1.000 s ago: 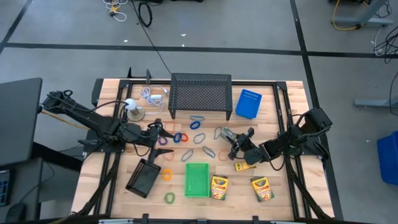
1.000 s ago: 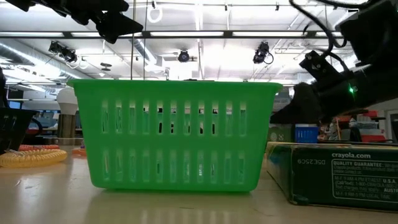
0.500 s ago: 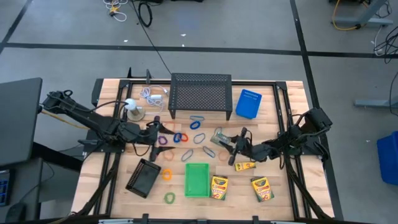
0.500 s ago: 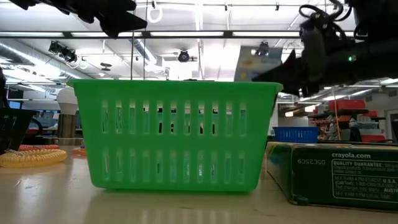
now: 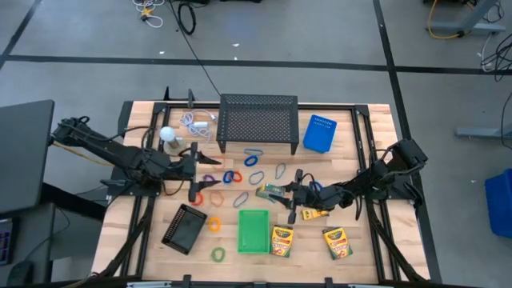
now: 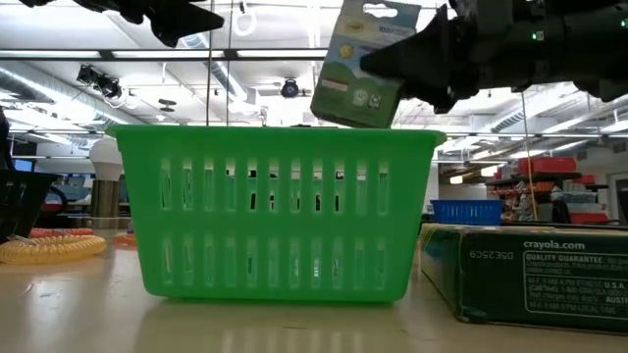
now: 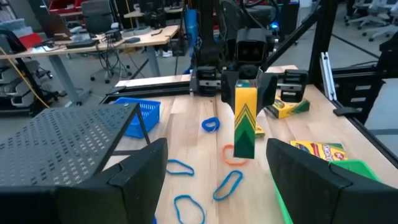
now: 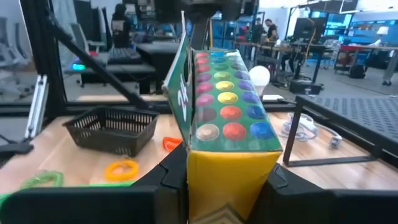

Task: Pick & Place Office Desk Supplies
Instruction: Put the crayon box into the green bin

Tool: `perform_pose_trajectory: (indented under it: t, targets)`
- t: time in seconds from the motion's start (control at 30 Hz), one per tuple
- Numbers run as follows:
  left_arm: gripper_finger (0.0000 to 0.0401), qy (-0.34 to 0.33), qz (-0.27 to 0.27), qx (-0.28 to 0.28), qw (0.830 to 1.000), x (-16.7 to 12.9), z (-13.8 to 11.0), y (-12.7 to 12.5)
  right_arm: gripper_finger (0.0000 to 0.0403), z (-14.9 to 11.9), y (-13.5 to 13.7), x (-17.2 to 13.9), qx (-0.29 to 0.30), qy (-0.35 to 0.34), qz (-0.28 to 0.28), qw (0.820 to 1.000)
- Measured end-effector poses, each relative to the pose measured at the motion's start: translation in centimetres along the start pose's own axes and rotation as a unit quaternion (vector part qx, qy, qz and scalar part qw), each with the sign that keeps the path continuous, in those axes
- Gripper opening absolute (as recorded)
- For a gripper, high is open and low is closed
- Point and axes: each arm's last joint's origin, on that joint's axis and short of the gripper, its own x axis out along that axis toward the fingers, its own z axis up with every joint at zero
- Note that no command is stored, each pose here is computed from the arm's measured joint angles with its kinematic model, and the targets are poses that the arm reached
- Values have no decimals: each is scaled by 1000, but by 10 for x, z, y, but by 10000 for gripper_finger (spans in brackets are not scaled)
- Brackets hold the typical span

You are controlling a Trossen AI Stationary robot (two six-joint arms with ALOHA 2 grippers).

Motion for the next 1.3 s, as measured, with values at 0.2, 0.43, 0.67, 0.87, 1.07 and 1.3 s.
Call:
perform_pose_trajectory:
  t: [0.2, 0.43, 0.67, 0.87, 1.07, 1.3]
  targets:
    - [283, 10, 19, -4, 1000, -19, 0, 10, 98, 3, 3, 0, 8, -11, 20, 1000]
    - [283, -1, 41, -8, 999, -44, 2, 17, 98, 15, 13, 8, 16, -22, 72, 997]
    - [283, 3, 57, -20, 998, -53, 0, 20, 98, 28, 36, 22, -9, 20, 96, 995]
    - [283, 10, 50, -13, 999, -54, -1, 18, 98, 23, 45, 21, 9, 37, 88, 995]
    - [283, 10, 48, -8, 999, -57, -2, 16, 98, -13, 56, 34, 25, 51, 76, 996]
    - [283, 2, 34, -14, 999, -62, -1, 15, 98, -26, 64, 50, 12, 90, 66, 994]
